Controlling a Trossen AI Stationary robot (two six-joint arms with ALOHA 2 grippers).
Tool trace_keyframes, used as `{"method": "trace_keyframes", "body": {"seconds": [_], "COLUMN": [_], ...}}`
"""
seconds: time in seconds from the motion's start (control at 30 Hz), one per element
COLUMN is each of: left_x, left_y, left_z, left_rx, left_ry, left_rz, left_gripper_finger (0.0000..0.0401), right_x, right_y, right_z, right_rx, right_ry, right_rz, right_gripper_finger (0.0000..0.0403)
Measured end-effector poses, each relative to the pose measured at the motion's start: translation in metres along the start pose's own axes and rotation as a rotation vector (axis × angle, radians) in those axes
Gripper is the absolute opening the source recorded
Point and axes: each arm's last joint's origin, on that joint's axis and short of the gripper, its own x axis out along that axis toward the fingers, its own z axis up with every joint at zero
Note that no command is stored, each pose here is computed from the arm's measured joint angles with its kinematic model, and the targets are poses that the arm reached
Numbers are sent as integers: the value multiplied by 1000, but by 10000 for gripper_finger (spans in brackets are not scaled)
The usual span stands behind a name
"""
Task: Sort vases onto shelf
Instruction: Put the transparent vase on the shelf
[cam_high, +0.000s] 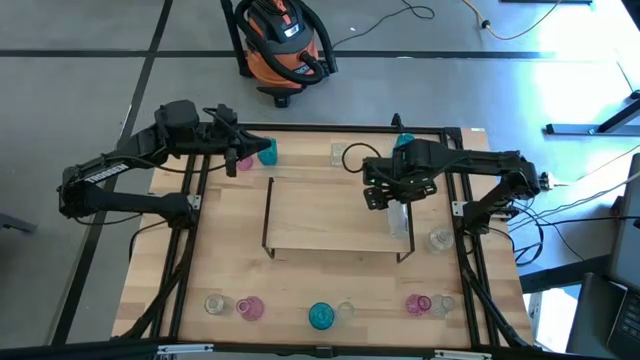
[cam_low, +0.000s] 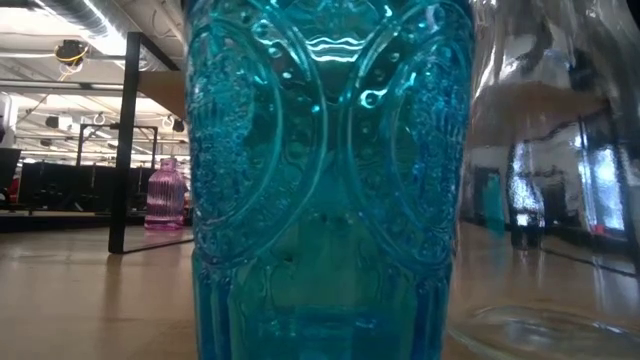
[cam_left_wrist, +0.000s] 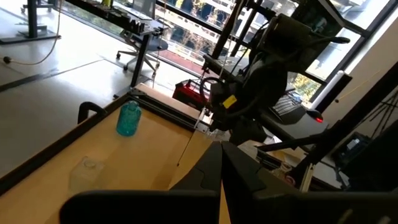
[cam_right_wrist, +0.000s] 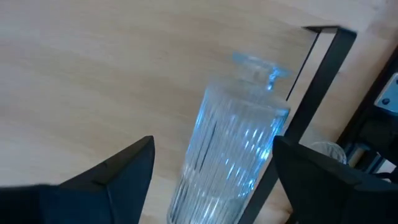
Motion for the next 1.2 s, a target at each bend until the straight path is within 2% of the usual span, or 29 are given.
{"method": "trace_keyframes", "body": {"seconds": [0.13,0.33,0.57,0.7,0.87,1.03,1.2], "left_x": [0,0,0,0,0,0,0], "left_y": [-1,-1,-2,-2,-2,-2,-2], "left_z": [0,0,-1,-1,-1,-1,-1], "left_rx": [26,40,44,44,44,44,44], "left_ry": [8,14,23,28,32,32,32], "left_rz": [-22,-37,-59,-74,-84,-83,-84], "left_gripper_finger": [0,0,0,0,0,0,0], "right_x": [1,21,39,40,39,31,7], "right_y": [0,-1,7,7,7,13,20], "right_z": [1,1,6,6,5,-1,-8], "right_rx": [27,53,49,50,32,-11,-45], "right_ry": [-18,14,-12,-39,-44,-91,-238], "right_rz": [-3,-42,32,25,28,56,100], "right_gripper_finger": [308,308,305,270,190,185,185]}}
